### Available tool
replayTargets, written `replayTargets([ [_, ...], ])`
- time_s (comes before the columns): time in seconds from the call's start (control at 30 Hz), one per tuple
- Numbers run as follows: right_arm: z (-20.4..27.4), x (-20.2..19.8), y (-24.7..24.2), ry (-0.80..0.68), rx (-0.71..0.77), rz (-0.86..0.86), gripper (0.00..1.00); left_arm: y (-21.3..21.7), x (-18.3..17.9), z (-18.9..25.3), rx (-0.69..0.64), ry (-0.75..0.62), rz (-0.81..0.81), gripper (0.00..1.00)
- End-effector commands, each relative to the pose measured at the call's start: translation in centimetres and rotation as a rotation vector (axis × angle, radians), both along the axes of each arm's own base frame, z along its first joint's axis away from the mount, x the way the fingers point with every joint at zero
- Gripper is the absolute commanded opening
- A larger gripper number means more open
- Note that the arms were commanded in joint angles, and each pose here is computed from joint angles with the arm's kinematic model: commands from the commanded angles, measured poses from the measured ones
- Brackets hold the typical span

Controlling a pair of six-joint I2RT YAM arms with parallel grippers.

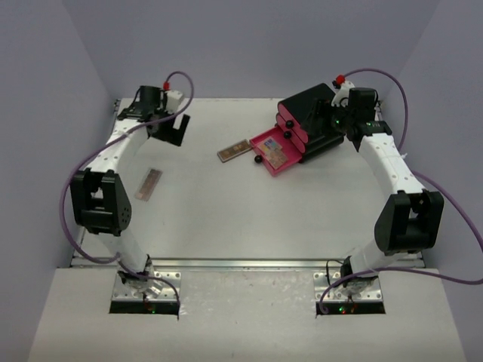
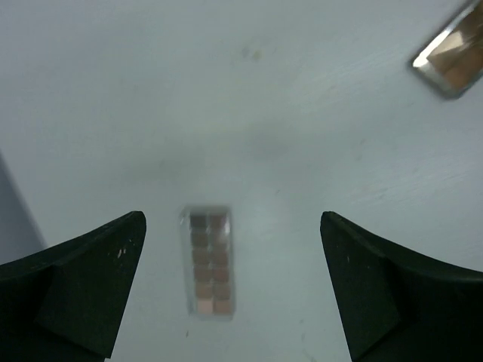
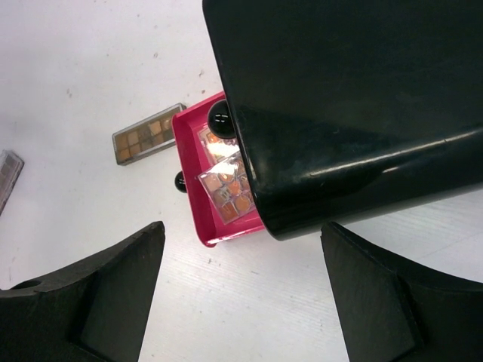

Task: Organize the makeup

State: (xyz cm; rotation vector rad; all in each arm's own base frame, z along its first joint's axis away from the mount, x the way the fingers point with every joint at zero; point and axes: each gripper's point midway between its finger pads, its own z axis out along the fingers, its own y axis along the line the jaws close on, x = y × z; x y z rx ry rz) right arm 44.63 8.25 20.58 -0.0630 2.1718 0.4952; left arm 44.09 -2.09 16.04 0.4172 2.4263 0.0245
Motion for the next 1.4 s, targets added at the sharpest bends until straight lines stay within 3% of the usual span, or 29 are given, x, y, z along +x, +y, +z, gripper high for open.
replayTargets([
  [0.0,1.0,0.5,0.1,-0.065,-0.001,0.023,0.85,3.5,-5.4,-1.6,0.026,0.065,0.054,0.99],
  [0.1,0.7,0.5,0.4,-0.062,0.011,0.035,0.84,6.5,-8.2,-5.6,0.029,0.172,0.095,0.99],
  [0.3,0.1,0.4,0.3,-0.049,0.006,0.032,0.84,8.7,-10.2,-11.3,-0.003,0.303,0.155,0.99],
  [0.43,-0.1,0.3,0.1,-0.048,-0.005,0.024,0.85,10.5,-10.5,-13.7,0.063,0.319,0.196,1.00],
  [0.73,-0.3,0.4,-0.2,-0.042,-0.011,0.007,0.85,10.5,-8.8,-16.2,0.004,0.315,0.193,0.94],
  [0.77,-0.2,0.4,-0.2,-0.044,-0.015,0.006,0.85,10.5,-8.8,-16.5,0.004,0.319,0.193,0.88],
  [0.9,-0.1,0.4,-0.3,-0.048,-0.017,0.004,0.85,9.9,-8.9,-17.1,-0.022,0.334,0.174,0.44],
  [0.97,0.0,0.5,-0.3,-0.051,-0.017,0.004,0.85,9.6,-8.9,-17.3,-0.039,0.336,0.165,0.27],
  [1.03,0.1,0.6,-0.3,-0.051,-0.016,0.004,0.85,9.0,-8.7,-17.1,-0.067,0.335,0.151,0.01],
  [1.2,0.2,0.6,-0.3,-0.049,-0.020,0.003,0.85,7.6,-7.5,-15.0,-0.126,0.291,0.117,0.00],
  [1.37,0.3,0.5,-0.4,-0.046,-0.022,-0.001,0.85,4.0,-4.9,-10.3,-0.164,0.186,0.008,0.00],
])
